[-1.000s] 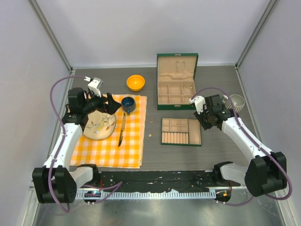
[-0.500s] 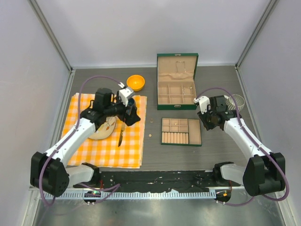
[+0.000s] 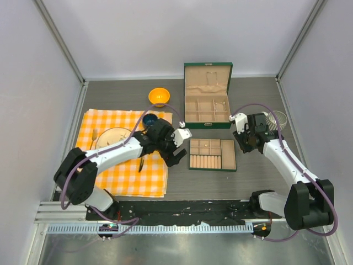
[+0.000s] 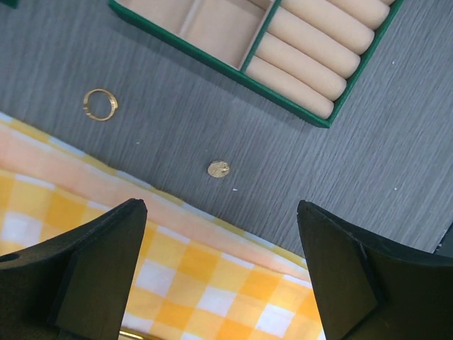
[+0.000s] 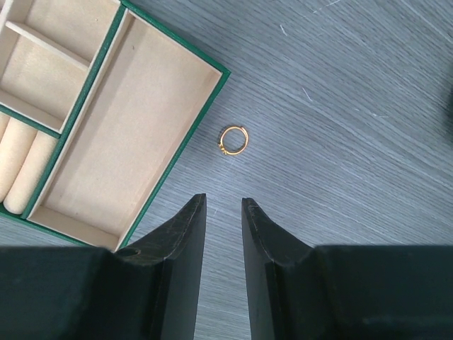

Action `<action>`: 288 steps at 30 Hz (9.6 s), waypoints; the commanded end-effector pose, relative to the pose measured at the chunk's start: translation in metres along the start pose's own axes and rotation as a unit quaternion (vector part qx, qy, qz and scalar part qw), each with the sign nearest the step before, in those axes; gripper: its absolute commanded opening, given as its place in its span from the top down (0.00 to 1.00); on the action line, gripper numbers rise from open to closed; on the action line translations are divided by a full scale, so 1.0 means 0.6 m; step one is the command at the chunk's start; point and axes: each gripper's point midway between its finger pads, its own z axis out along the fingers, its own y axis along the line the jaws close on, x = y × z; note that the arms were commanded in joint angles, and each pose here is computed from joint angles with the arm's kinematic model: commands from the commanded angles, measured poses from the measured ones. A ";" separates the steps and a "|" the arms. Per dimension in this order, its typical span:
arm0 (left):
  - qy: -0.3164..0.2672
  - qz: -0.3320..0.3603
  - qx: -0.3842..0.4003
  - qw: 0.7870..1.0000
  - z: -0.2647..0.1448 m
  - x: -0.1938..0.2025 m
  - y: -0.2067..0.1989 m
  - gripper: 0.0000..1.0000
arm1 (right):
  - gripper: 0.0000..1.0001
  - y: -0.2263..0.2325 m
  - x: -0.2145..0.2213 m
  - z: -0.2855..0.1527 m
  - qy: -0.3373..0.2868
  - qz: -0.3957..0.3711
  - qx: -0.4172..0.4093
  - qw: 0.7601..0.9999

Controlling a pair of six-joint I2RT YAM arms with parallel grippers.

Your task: Organize the mixed jewelry

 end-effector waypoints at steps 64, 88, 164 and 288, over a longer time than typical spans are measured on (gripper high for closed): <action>0.132 0.047 0.026 0.990 0.111 0.056 -0.014 0.63 | 0.68 -0.010 -0.014 -0.010 -0.031 0.010 0.013 0.999; 0.028 0.068 0.046 0.996 0.068 -0.146 -0.027 0.94 | 0.68 -0.021 -0.018 -0.011 -0.033 0.023 0.023 0.999; 0.001 0.080 0.012 0.997 0.145 -0.227 -0.004 0.63 | 0.67 -0.060 0.009 -0.015 -0.027 0.076 0.033 0.996; -0.254 0.068 0.066 0.963 -0.122 -0.360 -0.038 0.50 | 0.99 0.139 -0.262 -0.302 -0.166 -0.019 -0.465 0.869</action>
